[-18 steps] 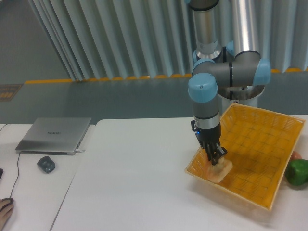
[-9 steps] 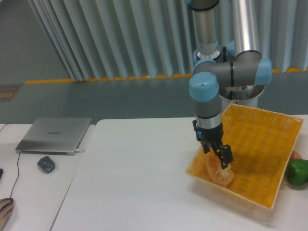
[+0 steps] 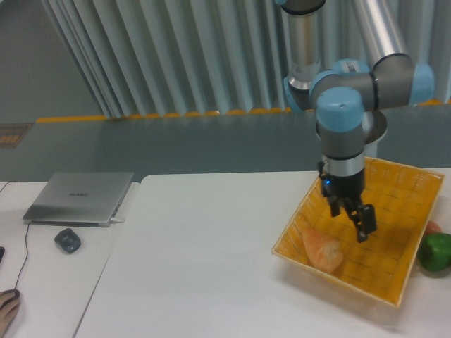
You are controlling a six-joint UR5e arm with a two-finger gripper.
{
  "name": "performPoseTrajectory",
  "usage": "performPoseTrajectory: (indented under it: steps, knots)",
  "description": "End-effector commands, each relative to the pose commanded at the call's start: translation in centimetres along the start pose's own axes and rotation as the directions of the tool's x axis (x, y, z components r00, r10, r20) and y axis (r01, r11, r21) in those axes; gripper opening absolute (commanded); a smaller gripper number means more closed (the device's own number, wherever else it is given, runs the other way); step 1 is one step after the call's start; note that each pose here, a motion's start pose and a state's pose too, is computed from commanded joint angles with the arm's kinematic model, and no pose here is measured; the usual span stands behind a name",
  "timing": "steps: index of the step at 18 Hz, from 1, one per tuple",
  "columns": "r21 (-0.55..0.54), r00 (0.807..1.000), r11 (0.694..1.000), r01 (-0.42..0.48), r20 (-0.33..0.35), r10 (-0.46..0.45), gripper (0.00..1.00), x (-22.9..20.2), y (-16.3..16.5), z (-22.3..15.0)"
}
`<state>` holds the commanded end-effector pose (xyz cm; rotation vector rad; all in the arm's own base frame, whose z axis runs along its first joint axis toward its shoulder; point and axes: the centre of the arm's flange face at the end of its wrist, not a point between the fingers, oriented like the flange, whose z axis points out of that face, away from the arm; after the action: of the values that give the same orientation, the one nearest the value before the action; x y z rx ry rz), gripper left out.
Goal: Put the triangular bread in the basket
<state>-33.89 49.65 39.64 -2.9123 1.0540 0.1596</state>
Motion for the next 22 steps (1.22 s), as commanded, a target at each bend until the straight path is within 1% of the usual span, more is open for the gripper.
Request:
performPoseTrajectory:
  steps: [2, 5, 6, 7, 9, 10, 11, 13, 17, 19, 21, 22]
  knots:
    - [-0.002, 1.000, 1.000, -0.026, 0.003, 0.026, 1.00, -0.6, 1.8, -0.3]
    - [-0.009, 1.000, 1.000, -0.007, 0.015, 0.007, 1.00, -1.5, 4.0, -1.0]
    - [-0.013, 1.000, 1.000, -0.007, 0.007, 0.007, 1.00, -1.7, 4.4, -1.0]
    - [-0.014, 1.000, 1.000, -0.027, -0.004, 0.027, 1.00, -1.9, 5.0, -0.9]
    - [-0.020, 0.995, 0.994, -0.103, -0.018, 0.103, 1.00, -2.2, 6.5, -0.5]
    - [-0.027, 0.991, 0.991, -0.134, -0.023, 0.133, 1.00, -2.7, 7.9, -0.4]
    - [-0.025, 0.990, 0.990, -0.138, -0.029, 0.137, 1.00, -2.8, 8.6, -0.3]
    - [-0.021, 0.994, 0.995, -0.101, -0.045, 0.100, 1.00, -3.0, 10.9, -0.2]
    - [-0.025, 0.996, 0.997, -0.076, -0.050, 0.074, 1.00, -3.2, 12.6, 0.0]
    - [-0.025, 0.996, 0.997, -0.079, -0.053, 0.077, 1.00, -3.3, 13.6, 0.2]
    - [-0.023, 0.992, 0.994, -0.111, -0.057, 0.109, 1.00, -3.4, 14.4, 0.4]
    - [-0.022, 0.993, 0.994, -0.106, -0.057, 0.105, 1.00, -3.4, 15.1, 0.4]
